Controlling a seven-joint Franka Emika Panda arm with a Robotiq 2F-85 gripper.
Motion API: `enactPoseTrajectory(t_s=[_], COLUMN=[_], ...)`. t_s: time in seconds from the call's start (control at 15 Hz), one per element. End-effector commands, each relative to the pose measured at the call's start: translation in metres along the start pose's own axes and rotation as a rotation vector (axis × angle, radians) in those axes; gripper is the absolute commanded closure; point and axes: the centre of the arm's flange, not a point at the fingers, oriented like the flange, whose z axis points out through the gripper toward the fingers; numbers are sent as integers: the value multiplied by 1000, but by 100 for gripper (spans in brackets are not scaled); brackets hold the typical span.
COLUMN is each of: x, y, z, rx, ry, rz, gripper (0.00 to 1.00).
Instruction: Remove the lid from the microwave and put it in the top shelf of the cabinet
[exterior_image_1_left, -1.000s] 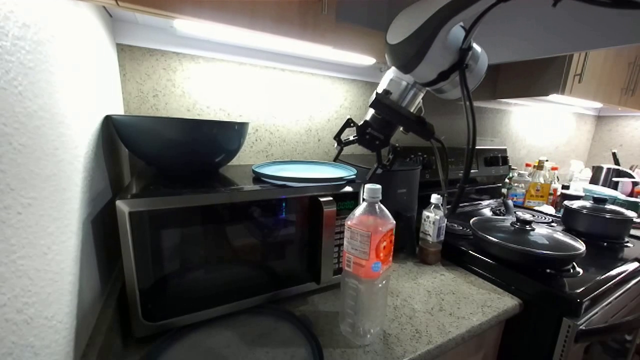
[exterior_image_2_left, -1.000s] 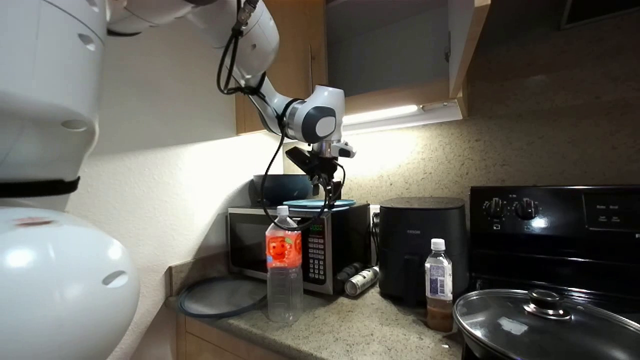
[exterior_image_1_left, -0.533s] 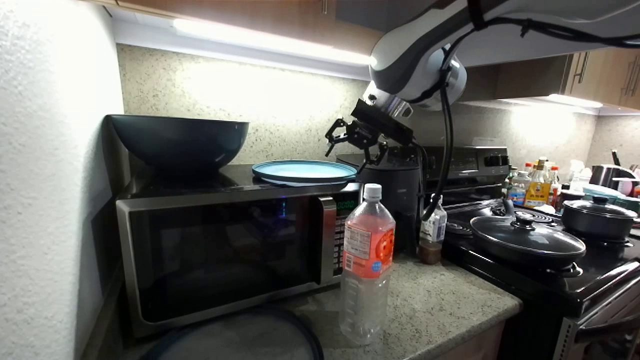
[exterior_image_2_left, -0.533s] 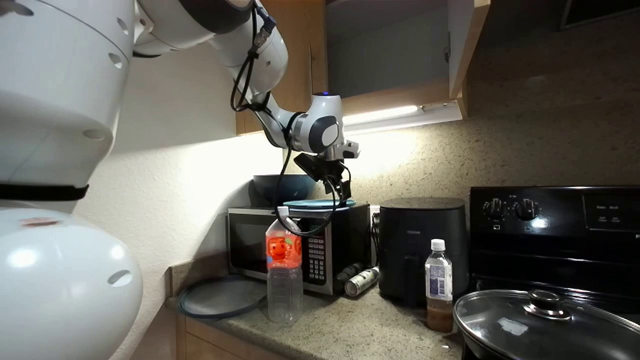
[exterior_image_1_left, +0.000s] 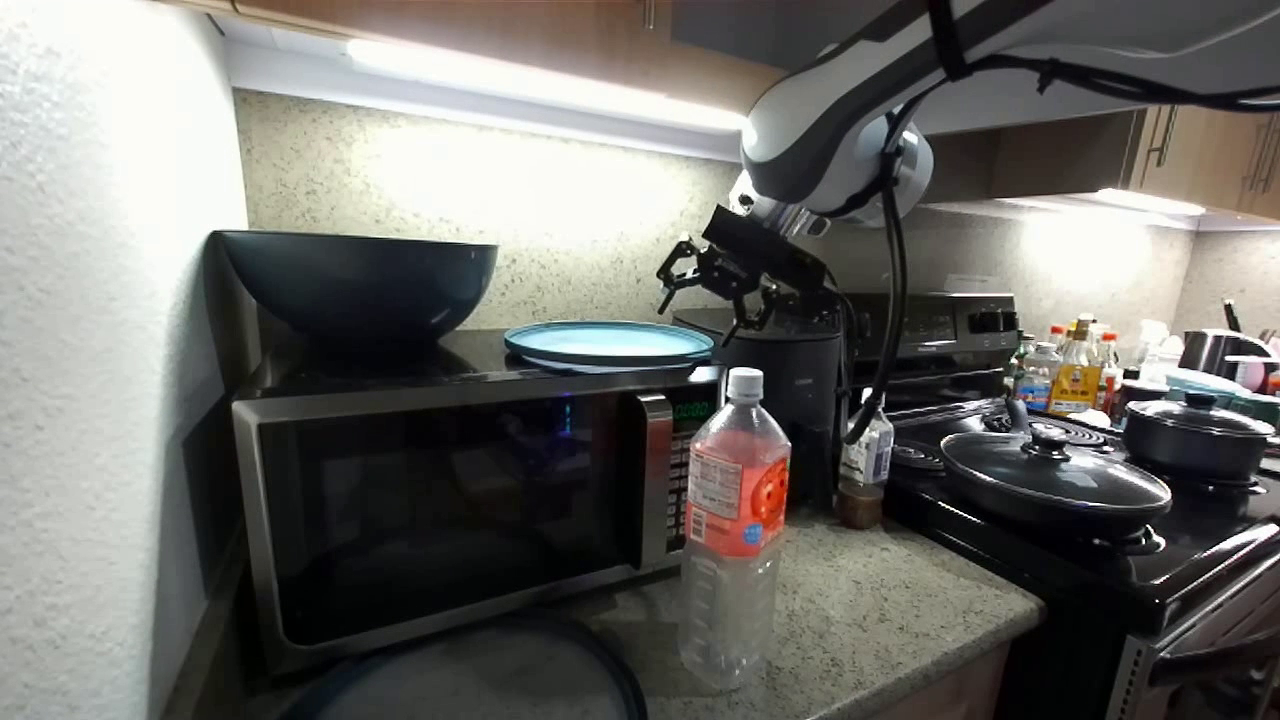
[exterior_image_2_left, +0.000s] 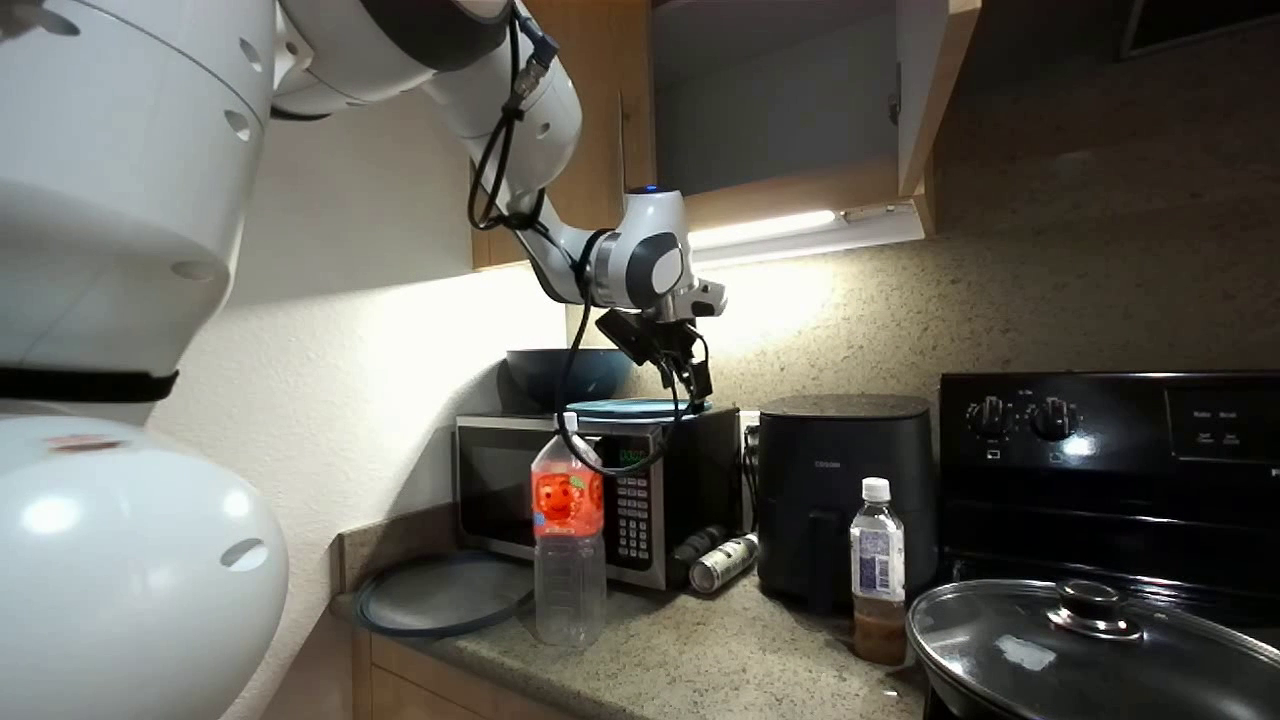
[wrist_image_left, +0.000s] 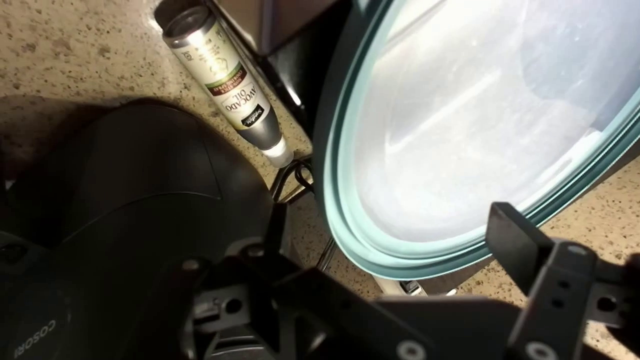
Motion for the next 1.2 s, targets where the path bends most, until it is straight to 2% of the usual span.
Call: enactPoseTrajectory(t_s=[0.0, 0.2, 0.27, 0.33, 0.8, 1.0, 1.13], x=[0, -2, -2, -2, -4, -3, -4], y=[-3, -1, -1, -1, 1, 1, -1], z=[7, 14, 15, 16, 19, 13, -1], rx=[-17, -27, -29, -30, -35, -33, -17], ry=[-16, -28, -28, -28, -29, -11, -2], rz=[22, 20, 17, 15, 11, 8, 11], gripper=[0, 0, 25, 26, 74, 90, 94])
